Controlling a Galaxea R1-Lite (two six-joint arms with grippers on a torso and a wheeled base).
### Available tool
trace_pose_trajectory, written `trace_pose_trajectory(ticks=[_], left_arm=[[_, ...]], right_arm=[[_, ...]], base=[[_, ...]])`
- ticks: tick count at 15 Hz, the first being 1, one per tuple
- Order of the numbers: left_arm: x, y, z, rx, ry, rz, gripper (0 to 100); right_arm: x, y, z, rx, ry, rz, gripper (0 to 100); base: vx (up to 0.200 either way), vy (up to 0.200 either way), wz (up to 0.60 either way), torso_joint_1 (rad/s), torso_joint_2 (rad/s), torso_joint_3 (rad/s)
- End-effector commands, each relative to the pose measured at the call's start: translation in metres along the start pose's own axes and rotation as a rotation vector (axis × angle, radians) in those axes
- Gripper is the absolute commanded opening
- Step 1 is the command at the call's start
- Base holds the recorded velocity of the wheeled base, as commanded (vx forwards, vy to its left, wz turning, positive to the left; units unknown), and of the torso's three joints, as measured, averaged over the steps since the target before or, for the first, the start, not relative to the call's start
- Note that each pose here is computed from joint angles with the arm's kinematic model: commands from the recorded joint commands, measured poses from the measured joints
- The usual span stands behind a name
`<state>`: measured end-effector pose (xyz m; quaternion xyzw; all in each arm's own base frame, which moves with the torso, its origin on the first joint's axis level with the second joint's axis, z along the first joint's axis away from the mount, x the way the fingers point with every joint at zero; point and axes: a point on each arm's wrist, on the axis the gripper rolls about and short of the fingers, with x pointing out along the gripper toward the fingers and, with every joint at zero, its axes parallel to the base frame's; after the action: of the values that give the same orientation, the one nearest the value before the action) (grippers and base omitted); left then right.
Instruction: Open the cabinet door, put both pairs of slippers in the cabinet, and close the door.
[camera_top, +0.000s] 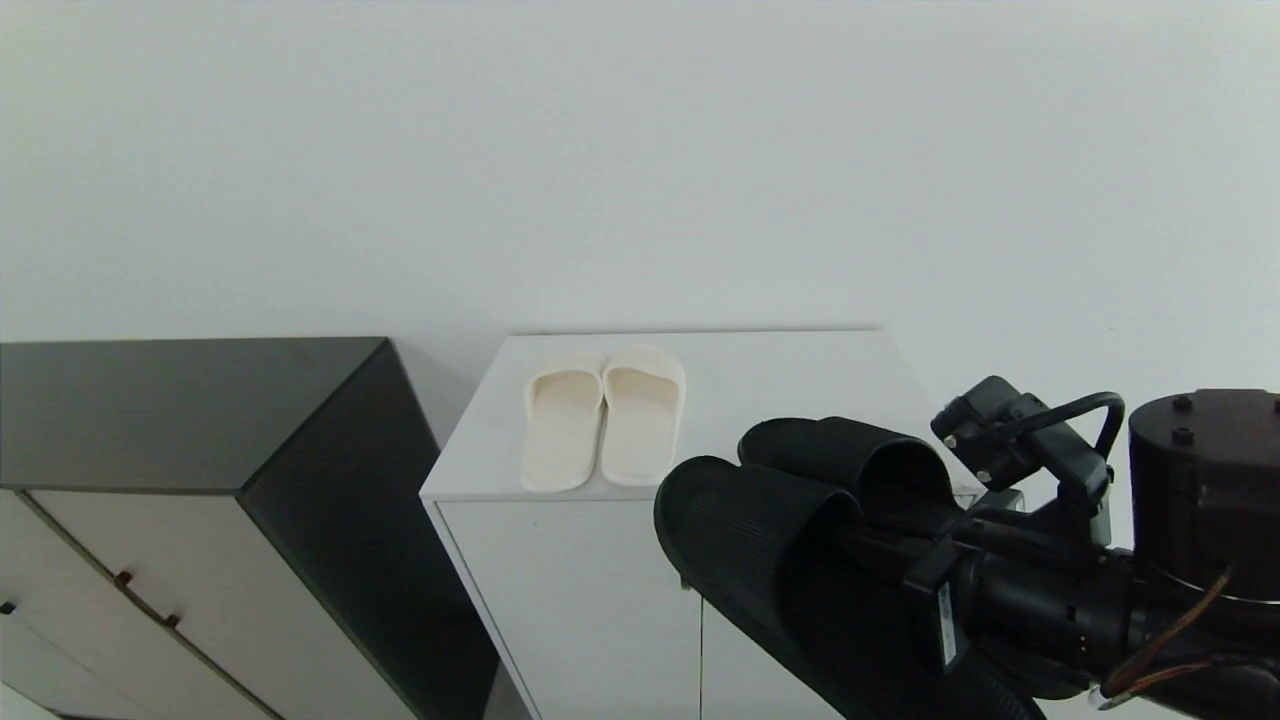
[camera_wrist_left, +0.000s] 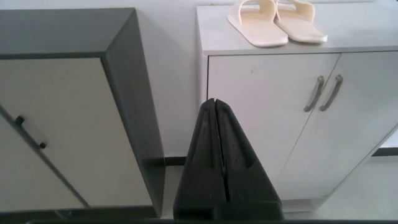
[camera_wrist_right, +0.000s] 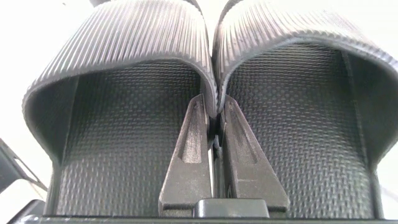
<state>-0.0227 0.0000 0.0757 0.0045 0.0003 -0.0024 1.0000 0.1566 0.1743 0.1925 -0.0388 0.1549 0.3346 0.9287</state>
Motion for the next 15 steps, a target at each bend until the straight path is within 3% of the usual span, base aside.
trace_pose_trajectory(ticks=[1, 2, 15], left_arm=[[0.0000, 0.0000, 0.0000, 0.000, -0.001, 0.000, 0], [0.0000, 0.0000, 0.0000, -0.001, -0.001, 0.000, 0], [0.0000, 0.0000, 0.0000, -0.001, -0.001, 0.000, 0]], right_arm=[[-0.0001, 0.0002, -0.0028, -0.001, 0.007, 0.006, 0], [0.0002, 0.0001, -0.0035, -0.003, 0.010, 0.000, 0], [-0.0009, 0.0024, -0.0091, -0.022, 0.030, 0.013, 0]], base=[[-0.200, 0.000, 0.00, -0.002, 0.00, 0.002], [-0.200, 0.000, 0.00, 0.002, 0.00, 0.007], [0.000, 0.000, 0.00, 0.000, 0.00, 0.000]])
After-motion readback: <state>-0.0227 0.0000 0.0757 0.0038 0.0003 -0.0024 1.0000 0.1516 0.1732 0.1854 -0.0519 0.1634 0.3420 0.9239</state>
